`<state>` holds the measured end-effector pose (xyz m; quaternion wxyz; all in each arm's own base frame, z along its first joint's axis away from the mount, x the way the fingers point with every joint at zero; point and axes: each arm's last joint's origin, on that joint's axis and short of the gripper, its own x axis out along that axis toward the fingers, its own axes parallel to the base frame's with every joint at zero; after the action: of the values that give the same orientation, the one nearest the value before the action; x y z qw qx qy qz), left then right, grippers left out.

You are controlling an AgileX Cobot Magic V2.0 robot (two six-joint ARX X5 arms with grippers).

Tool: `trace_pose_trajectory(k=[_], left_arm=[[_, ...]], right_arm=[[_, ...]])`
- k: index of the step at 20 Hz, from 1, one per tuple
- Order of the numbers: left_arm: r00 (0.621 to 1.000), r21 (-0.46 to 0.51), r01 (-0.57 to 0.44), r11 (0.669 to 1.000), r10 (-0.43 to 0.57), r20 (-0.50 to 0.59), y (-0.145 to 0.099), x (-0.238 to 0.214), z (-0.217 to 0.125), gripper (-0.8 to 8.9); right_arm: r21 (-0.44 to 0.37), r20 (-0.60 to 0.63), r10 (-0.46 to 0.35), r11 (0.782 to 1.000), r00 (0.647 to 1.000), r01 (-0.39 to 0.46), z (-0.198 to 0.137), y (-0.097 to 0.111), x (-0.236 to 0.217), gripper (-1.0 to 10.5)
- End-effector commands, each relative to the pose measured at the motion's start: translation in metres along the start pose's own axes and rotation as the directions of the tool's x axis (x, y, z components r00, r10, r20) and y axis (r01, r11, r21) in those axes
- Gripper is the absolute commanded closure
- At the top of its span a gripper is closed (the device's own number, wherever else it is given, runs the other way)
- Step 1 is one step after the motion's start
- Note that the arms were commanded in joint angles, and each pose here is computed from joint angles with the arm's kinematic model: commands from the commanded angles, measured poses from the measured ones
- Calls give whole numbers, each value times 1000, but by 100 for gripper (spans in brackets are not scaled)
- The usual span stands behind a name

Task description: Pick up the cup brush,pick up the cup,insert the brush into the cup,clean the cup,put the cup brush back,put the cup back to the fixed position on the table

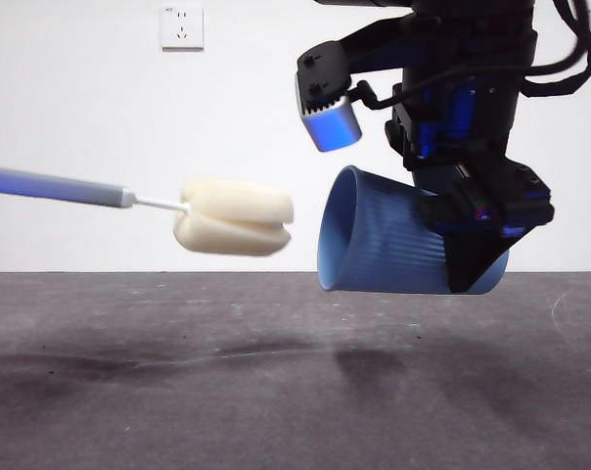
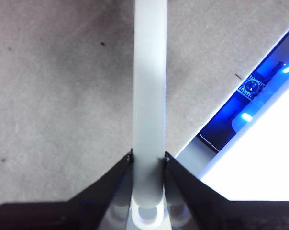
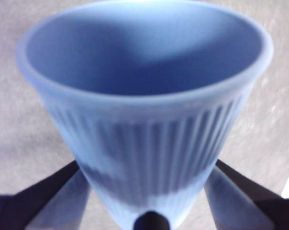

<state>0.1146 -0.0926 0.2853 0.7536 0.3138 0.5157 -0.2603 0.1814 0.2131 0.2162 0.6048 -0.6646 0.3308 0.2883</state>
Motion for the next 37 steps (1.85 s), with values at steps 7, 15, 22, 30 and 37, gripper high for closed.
trace_pose_trajectory(k=[7, 15, 22, 30, 37], left_arm=[[945, -363, 38, 931, 84, 315, 13, -5, 27, 822], [954, -546, 45, 836, 127, 273, 29, 48, 74, 822], [970, -707, 107, 699, 82, 229, 29, 108, 106, 822], [968, -748, 125, 652, 84, 235, 25, 131, 117, 822], [975, -744, 84, 663, 101, 200, 23, 148, 120, 822]], right_arm=[[752, 254, -123, 649, 959, -116, -26, -21, -56, 963], [870, 453, -403, 395, 795, -295, -81, -34, -131, 963], [872, 469, -454, 374, 758, -315, -104, -29, -150, 963], [871, 468, -447, 379, 762, -313, -104, -28, -149, 963], [846, 513, -431, 402, 742, -351, -102, -28, -150, 963]])
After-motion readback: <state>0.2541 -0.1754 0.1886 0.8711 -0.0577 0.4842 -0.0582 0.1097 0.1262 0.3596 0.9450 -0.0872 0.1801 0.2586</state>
